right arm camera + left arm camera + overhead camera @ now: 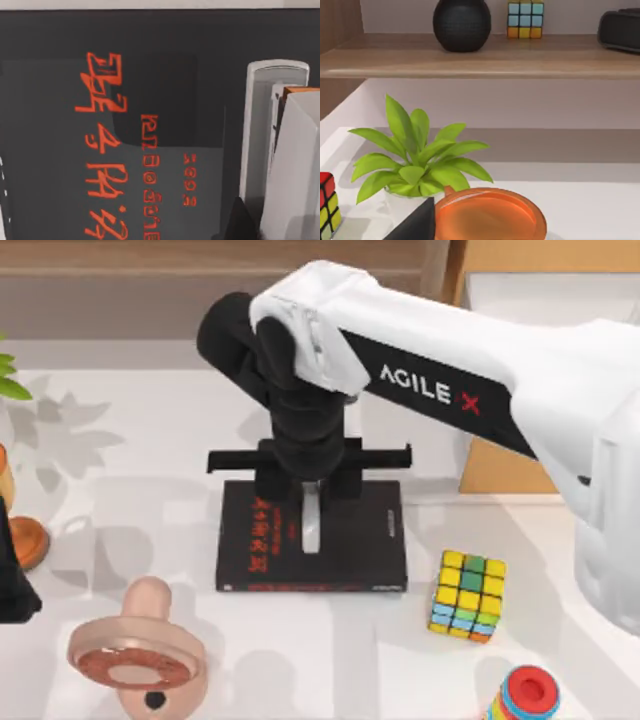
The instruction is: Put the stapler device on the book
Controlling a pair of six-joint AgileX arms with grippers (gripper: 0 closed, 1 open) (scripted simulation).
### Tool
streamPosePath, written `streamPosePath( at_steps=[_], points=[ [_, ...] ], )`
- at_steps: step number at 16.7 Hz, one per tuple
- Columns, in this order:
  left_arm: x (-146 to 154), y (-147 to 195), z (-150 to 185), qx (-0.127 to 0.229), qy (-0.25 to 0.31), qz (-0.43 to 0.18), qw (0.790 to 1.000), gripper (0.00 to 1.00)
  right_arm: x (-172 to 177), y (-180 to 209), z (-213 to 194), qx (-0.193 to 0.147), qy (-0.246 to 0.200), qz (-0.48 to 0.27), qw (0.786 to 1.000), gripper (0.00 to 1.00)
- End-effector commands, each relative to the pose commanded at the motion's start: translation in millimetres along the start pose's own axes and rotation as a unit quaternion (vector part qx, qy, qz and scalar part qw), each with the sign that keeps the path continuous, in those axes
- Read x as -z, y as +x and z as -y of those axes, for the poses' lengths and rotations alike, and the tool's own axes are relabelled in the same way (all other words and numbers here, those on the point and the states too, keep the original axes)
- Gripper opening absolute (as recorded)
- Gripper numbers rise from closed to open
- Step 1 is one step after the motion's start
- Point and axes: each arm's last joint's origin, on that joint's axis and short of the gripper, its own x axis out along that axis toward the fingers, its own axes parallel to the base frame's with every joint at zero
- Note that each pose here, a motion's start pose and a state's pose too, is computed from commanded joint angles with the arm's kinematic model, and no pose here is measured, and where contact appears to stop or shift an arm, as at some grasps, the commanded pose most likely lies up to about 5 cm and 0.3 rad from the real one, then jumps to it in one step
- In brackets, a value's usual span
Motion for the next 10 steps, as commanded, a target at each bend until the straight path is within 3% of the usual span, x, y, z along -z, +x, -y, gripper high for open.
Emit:
streamPosePath(
  at_steps=[4, 10],
  points=[
    [0.0, 0.0, 0.0, 0.000, 0.000, 0.000, 1.000, 1.00, 0.1, 1.2, 0.0, 0.000, 0.000, 0.000, 1.000, 0.00],
    [0.0, 0.0, 0.0, 0.000, 0.000, 0.000, 1.000, 1.00, 0.1, 1.2, 0.0, 0.000, 0.000, 0.000, 1.000, 0.45]
  ],
)
